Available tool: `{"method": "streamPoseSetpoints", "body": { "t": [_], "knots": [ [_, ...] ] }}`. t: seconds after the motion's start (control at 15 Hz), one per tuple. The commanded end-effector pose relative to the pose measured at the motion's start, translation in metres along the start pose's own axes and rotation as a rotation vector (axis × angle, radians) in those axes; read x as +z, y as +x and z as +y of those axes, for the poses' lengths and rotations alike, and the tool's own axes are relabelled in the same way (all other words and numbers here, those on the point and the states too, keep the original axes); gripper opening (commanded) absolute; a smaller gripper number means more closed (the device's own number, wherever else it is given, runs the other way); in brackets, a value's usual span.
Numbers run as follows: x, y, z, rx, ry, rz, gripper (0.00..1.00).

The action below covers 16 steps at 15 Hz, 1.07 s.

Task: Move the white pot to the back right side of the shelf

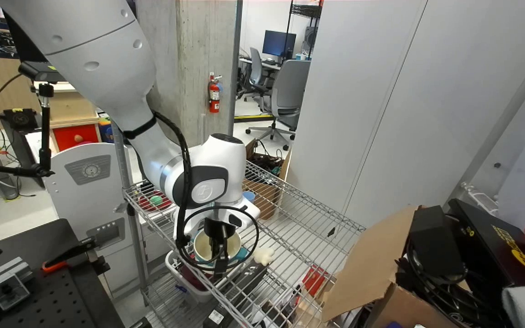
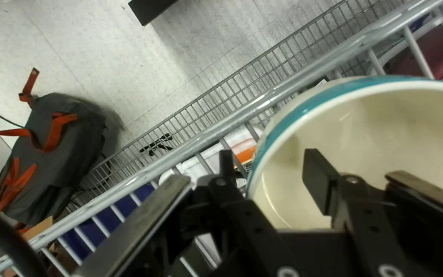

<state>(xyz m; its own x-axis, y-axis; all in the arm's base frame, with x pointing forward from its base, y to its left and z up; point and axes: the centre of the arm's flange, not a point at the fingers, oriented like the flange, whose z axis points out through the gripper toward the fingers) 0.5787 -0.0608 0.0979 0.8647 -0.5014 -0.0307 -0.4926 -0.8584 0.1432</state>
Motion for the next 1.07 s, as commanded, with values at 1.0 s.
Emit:
{"method": "streamPoseSetpoints", "body": {
  "t": [1.0],
  "knots": [
    [-0.089,0.168,0.045,0.071,0.161,0.007,0.02]
  ]
}}
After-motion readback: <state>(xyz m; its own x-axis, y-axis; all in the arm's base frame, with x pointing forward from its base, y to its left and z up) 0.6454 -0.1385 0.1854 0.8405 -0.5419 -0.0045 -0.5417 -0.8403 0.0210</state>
